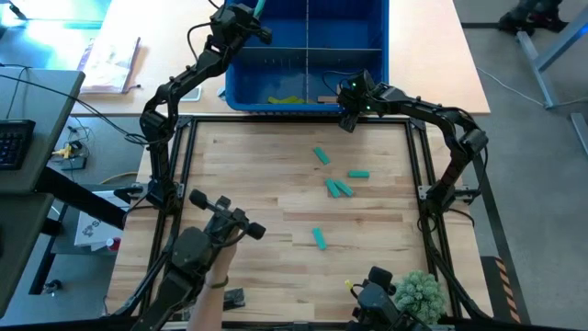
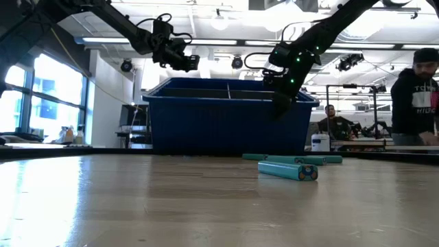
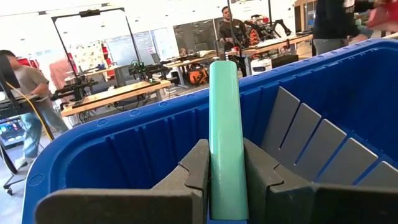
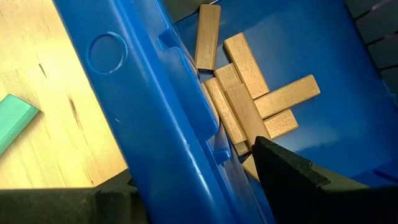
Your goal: Sort blocks
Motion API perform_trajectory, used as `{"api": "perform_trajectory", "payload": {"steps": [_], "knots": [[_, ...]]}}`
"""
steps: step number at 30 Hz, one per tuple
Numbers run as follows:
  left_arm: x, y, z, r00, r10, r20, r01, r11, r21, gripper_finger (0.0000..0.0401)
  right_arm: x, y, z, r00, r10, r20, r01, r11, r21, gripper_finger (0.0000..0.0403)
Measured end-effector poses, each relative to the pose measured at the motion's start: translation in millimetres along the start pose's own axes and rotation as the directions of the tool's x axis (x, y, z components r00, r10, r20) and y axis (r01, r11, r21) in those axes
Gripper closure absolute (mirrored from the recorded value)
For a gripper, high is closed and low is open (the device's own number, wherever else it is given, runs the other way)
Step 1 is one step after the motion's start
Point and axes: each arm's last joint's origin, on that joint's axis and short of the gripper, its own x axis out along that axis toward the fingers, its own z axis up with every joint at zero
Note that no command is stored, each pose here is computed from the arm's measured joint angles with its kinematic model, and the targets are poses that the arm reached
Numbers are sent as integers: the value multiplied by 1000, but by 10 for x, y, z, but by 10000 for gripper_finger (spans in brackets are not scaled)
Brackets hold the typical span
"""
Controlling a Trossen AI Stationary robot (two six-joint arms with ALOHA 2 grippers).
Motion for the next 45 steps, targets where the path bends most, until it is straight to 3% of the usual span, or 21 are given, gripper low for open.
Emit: {"api": "perform_trajectory", "payload": {"steps": [45], "knots": [[0, -1, -20, 1000, 13, -23, -13, 1000, 28, 347, 0, -1, -1, 1000, 0, 0, 0, 1000, 0, 208]]}}
